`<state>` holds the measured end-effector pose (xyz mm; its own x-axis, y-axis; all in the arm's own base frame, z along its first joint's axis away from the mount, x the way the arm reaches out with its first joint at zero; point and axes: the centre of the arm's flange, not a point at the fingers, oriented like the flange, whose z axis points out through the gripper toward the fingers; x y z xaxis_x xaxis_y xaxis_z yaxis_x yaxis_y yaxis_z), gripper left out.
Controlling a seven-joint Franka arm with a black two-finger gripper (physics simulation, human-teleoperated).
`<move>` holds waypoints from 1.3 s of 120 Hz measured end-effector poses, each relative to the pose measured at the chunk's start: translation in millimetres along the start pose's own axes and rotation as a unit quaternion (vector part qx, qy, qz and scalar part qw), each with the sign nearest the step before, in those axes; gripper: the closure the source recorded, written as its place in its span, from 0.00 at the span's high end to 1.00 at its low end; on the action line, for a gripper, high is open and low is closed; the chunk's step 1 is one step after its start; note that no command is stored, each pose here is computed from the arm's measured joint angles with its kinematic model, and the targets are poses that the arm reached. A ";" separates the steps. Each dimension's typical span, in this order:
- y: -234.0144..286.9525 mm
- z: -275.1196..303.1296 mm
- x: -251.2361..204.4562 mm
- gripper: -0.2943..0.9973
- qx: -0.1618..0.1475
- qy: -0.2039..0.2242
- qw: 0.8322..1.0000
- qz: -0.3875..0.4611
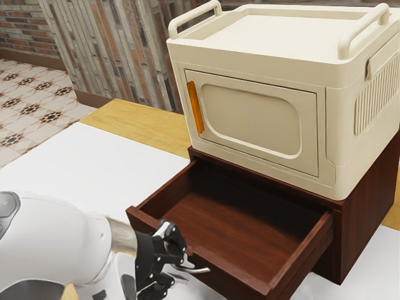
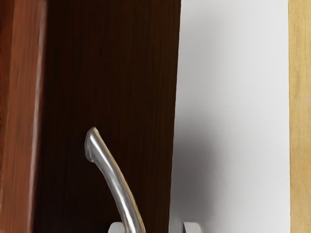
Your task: Pull the drawer handle with one arm to open the drawer
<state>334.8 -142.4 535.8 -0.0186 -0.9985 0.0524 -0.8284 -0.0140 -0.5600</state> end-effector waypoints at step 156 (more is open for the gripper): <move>-220.2 -29.0 -87.8 0.70 -0.264 -0.056 0.952 -0.143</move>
<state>502.7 -50.0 678.5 0.2861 -0.9576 0.0345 -0.9570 -0.2874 -0.0398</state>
